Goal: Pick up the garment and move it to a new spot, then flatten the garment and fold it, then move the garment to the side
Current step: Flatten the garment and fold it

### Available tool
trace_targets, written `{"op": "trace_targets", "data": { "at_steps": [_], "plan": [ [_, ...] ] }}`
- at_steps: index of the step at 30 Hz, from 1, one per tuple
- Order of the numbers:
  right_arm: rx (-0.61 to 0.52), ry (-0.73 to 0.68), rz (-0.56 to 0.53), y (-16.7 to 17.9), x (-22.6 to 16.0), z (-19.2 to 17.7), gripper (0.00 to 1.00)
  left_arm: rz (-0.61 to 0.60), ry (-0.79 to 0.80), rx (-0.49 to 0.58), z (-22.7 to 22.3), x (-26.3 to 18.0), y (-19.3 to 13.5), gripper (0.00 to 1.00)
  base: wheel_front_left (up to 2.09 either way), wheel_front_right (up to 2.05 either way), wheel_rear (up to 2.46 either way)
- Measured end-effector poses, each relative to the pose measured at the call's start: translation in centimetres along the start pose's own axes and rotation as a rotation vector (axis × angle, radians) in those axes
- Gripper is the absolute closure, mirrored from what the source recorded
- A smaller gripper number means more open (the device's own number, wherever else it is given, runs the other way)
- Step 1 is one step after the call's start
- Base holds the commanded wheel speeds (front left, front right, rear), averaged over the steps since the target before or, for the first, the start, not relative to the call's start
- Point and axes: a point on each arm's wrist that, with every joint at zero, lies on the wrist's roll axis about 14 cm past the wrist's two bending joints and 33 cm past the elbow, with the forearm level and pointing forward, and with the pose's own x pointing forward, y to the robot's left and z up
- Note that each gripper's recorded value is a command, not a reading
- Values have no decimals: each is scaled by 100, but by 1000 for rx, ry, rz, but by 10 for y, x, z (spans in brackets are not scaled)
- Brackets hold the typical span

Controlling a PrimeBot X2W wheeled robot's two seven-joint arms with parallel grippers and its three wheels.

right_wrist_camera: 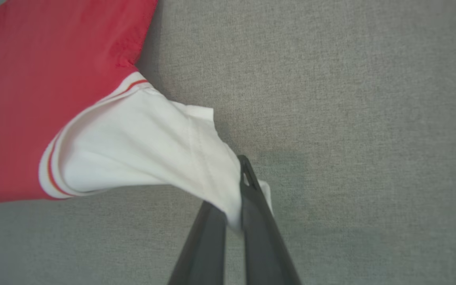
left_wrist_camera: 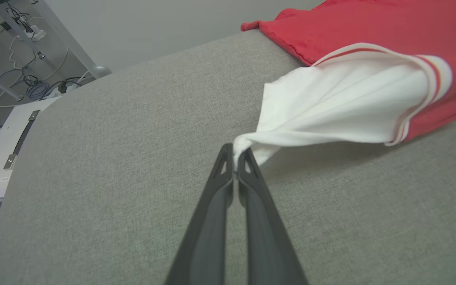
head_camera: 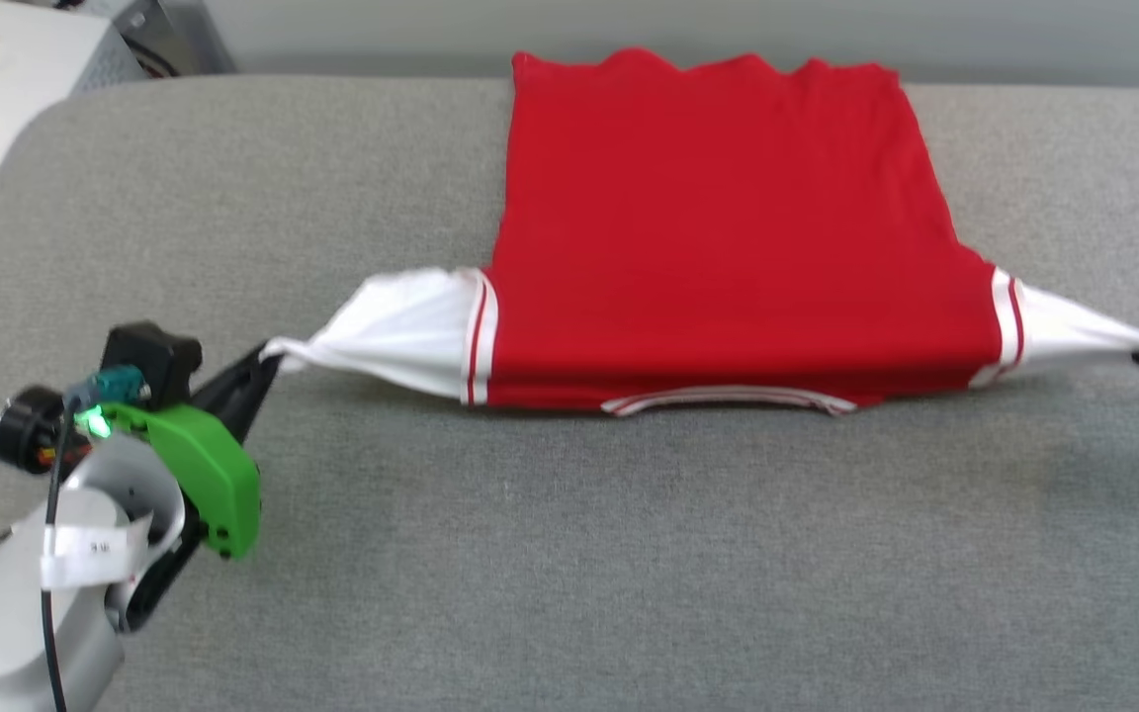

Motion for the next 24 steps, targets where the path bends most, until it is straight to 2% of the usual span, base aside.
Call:
{"op": "trace_targets", "data": {
  "at_steps": [10,15,24],
  "plan": [
    [113,102,-6,-16,-51,-58,100,-41,52,-77,-23,-64,-38,100,0,0,0],
    [130,156,-10,-14,-73,-84,100,-55,57,-109,-26,-88,-53,100,0,0,0],
    [122,196,-17,-2,-90,-105,100,-121,25,-128,-14,-101,-79,100,0,0,0]
  ]
}}
